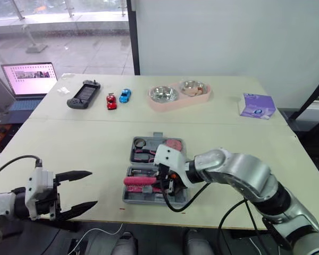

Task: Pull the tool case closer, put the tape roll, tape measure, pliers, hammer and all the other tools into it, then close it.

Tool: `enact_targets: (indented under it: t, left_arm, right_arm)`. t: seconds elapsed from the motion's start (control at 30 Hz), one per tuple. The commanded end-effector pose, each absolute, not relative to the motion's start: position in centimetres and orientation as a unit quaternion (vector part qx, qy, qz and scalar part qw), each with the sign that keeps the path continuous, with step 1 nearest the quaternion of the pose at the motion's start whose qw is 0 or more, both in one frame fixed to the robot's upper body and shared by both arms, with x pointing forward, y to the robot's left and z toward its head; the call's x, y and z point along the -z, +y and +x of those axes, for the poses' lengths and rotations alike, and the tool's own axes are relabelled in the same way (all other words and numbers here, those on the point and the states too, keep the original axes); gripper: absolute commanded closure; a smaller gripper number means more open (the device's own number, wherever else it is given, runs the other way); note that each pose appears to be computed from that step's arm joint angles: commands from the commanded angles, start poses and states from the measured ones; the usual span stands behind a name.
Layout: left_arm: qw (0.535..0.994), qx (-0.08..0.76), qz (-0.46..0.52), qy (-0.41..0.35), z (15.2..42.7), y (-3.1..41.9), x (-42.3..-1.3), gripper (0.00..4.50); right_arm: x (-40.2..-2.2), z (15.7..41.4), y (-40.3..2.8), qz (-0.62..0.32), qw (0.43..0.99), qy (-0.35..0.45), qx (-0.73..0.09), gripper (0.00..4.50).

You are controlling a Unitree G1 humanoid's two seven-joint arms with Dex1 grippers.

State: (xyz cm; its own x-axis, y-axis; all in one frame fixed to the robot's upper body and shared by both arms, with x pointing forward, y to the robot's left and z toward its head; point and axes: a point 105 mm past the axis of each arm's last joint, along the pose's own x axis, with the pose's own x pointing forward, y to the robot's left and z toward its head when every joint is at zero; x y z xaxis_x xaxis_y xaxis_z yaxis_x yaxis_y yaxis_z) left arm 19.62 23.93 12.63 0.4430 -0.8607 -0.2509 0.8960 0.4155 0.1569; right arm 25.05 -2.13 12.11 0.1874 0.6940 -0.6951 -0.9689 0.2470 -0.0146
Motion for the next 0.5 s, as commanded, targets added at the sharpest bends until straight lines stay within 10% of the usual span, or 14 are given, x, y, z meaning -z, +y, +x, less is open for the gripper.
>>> enact_targets:
  t: [0.03,0.5]
  left_arm:
    - [0.83,0.532,0.155,0.061,19.1,24.0,-12.9,0.0]
    - [0.819,0.547,0.156,0.074,17.5,23.3,-12.7,0.0]
  right_arm:
    - [-12.3,24.6,-1.1,-0.254,0.729,0.284,-0.569,4.13]
    - [-9.9,23.7,0.1,-0.268,0.731,0.293,-0.555,4.13]
